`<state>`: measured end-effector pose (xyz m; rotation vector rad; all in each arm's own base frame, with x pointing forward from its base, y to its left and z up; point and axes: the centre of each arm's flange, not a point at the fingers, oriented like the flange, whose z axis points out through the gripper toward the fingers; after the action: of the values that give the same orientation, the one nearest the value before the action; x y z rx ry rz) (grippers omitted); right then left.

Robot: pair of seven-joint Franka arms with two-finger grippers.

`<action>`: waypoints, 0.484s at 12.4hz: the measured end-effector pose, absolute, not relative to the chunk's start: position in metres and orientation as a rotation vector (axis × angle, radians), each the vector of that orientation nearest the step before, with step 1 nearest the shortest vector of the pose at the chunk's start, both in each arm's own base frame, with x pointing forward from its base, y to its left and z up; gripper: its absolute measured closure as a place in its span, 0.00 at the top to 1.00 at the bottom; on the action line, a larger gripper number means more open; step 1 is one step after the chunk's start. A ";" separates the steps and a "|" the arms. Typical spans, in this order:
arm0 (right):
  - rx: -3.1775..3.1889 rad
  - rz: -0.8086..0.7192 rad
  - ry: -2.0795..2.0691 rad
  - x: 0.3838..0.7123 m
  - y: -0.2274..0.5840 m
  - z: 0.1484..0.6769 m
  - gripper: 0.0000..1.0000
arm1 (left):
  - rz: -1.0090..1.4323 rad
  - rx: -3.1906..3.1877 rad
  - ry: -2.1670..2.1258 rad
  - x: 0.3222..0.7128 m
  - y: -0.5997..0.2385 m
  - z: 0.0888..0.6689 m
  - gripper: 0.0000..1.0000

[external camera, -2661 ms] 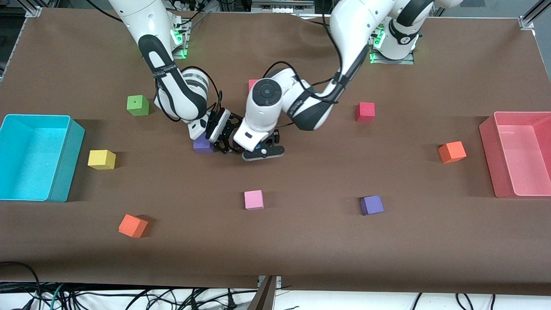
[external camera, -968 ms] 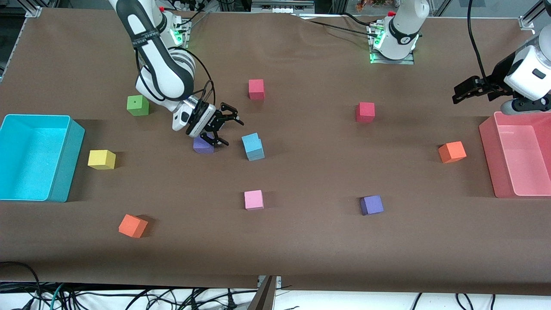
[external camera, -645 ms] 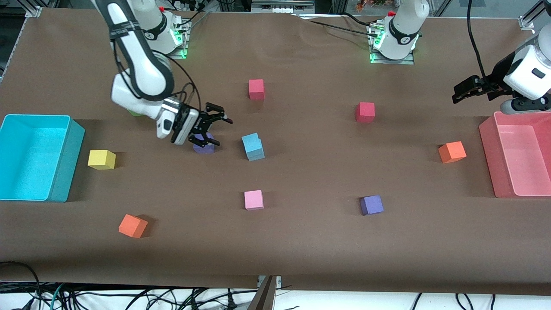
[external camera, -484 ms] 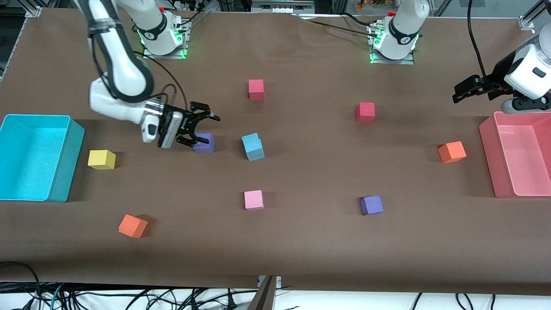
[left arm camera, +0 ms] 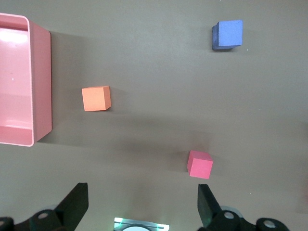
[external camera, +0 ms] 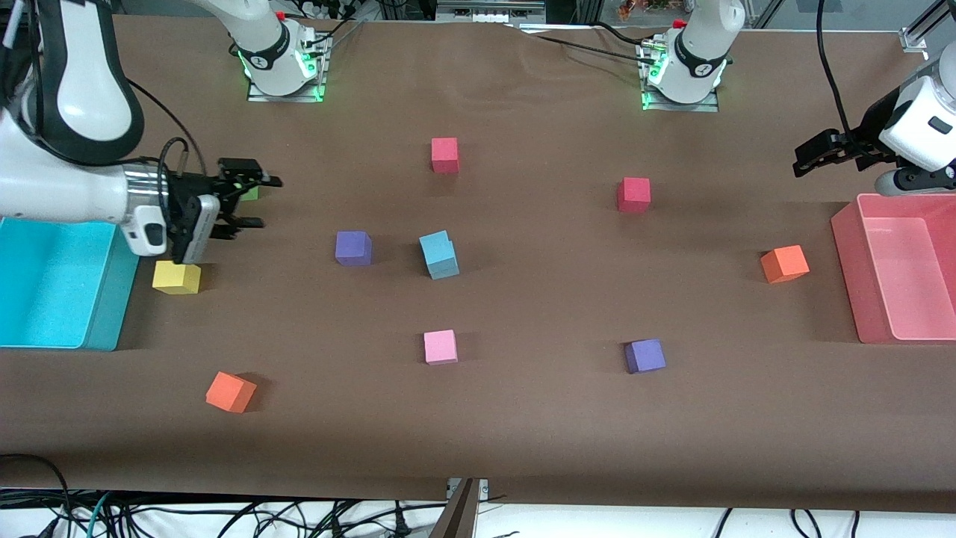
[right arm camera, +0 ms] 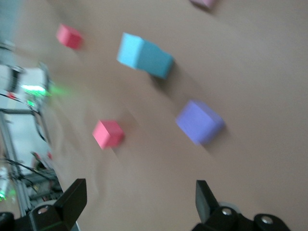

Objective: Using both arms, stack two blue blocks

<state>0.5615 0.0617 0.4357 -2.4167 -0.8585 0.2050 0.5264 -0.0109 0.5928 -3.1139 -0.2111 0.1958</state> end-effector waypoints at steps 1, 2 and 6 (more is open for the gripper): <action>-2.518 0.265 -0.848 0.565 0.059 0.458 1.00 | 0.195 -3.114 -0.211 0.526 -0.011 0.593 1.00; -2.611 0.310 -0.822 0.568 0.058 0.475 1.00 | 0.194 -3.114 -0.210 0.526 -0.011 0.594 1.00; -3.061 0.430 -0.473 0.570 0.093 0.492 1.00 | 0.216 -3.111 -0.191 0.524 -0.017 0.593 1.00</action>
<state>0.5703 0.0929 0.4919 -3.0613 -0.4727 0.4299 0.5239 -0.0174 0.5935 -3.1113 -0.1908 0.2159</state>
